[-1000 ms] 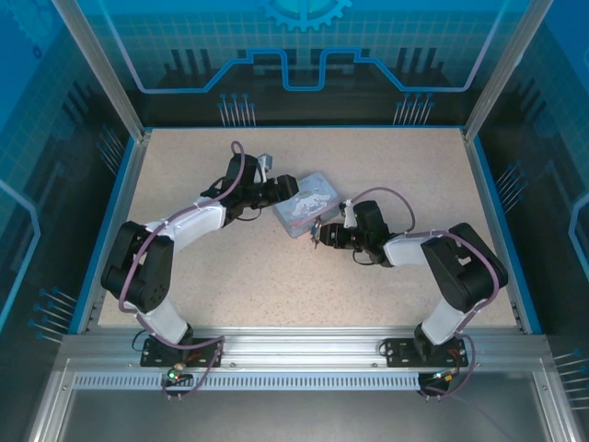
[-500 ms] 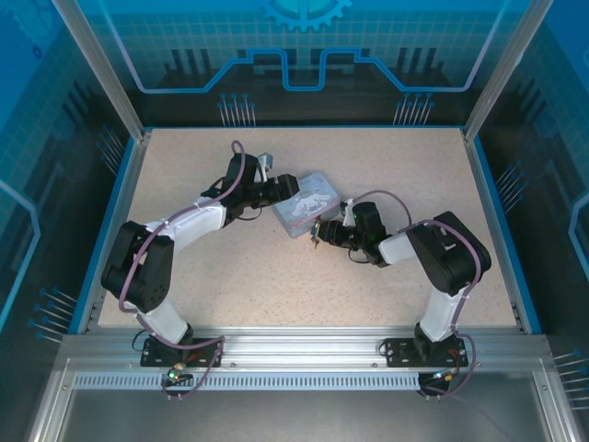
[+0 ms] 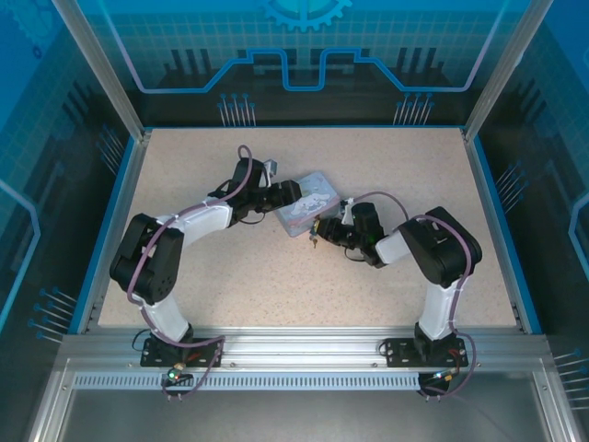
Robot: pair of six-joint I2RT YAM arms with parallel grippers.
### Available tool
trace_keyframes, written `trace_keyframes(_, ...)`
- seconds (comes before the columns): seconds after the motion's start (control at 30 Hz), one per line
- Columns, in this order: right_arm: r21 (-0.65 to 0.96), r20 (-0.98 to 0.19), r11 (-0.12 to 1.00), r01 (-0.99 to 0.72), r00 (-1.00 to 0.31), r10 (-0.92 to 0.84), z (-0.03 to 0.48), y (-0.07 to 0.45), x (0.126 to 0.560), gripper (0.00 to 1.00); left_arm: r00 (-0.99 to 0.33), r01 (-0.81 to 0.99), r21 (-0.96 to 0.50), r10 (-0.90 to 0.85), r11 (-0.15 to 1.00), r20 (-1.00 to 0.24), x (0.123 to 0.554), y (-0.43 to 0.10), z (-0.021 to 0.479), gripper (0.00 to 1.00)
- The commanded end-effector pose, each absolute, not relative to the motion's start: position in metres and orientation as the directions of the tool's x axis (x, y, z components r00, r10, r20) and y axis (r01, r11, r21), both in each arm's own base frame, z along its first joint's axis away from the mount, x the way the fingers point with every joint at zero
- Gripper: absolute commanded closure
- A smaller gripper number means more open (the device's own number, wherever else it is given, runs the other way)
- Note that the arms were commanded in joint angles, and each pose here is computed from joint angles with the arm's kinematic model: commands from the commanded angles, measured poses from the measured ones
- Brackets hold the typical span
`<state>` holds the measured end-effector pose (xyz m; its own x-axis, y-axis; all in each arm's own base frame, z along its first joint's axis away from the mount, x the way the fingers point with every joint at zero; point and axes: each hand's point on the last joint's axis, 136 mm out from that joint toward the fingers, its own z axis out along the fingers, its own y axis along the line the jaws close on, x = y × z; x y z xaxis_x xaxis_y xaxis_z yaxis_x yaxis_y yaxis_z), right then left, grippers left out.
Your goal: Unlock a padlock with a key
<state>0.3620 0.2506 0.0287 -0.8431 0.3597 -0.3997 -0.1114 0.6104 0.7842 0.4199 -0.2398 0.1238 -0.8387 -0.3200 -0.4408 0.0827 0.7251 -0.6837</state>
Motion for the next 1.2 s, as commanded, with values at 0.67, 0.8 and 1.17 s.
trace_keyframes(0.67,0.838,-0.280,0.532,0.121,-0.742,0.609,0.027,0.215,0.369,1.00,-0.854,0.040,-0.662,-0.319,0.749,-0.412,0.413,-0.239,0.102,0.27)
trace_keyframes(0.8,0.839,-0.280,0.524,0.148,-0.708,0.648,0.033,0.204,0.373,1.00,-0.856,0.035,-0.660,-0.319,0.750,-0.408,0.412,-0.238,0.097,0.27)
trace_keyframes(1.17,0.825,-0.292,0.537,0.177,-0.680,0.673,0.037,0.183,0.384,1.00,-0.846,0.066,-0.659,-0.309,0.749,-0.435,0.408,-0.237,0.111,0.27)
